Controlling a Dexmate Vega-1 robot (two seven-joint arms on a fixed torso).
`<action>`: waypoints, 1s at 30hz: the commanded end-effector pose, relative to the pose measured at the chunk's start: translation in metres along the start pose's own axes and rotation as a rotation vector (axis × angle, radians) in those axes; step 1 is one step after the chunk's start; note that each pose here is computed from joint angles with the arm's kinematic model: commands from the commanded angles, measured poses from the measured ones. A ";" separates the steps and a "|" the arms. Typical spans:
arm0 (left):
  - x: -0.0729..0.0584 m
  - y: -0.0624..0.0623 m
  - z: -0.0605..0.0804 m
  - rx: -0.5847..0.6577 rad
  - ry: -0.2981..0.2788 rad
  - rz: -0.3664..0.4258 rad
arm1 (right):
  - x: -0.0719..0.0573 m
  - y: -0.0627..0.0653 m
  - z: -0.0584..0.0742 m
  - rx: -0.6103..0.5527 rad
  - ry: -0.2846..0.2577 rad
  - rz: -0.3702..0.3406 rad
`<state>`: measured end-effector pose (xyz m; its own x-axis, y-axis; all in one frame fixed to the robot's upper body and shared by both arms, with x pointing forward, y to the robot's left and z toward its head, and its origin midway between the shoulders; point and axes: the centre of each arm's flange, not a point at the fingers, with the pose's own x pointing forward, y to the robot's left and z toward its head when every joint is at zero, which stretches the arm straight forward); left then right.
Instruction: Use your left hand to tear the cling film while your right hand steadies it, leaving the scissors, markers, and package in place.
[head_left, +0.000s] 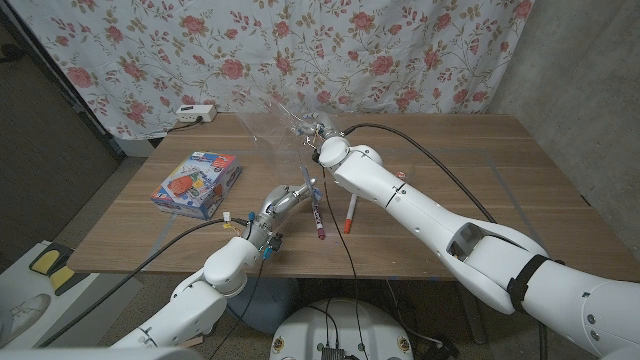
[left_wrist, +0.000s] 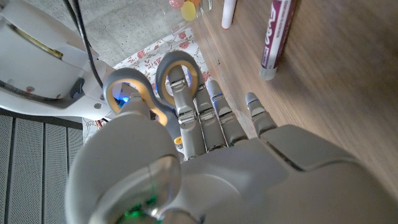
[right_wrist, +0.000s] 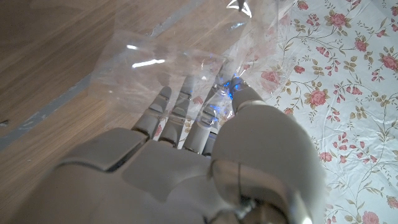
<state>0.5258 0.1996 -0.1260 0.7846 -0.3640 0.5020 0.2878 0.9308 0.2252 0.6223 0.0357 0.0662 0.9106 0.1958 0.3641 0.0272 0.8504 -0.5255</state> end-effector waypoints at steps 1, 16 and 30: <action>-0.003 -0.001 0.002 0.004 -0.022 0.021 | -0.002 0.001 0.002 -0.014 -0.007 0.008; -0.015 -0.001 -0.001 0.000 -0.041 0.025 | -0.008 -0.001 0.001 -0.041 -0.003 -0.011; -0.012 -0.011 -0.001 -0.019 -0.070 0.022 | -0.011 -0.009 -0.002 -0.058 -0.004 -0.017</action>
<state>0.5145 0.1993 -0.1337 0.7631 -0.3407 0.5492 0.2716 0.9401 0.2060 0.6138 0.0294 0.0654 0.9083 0.1878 0.3738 0.0563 0.8305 -0.5542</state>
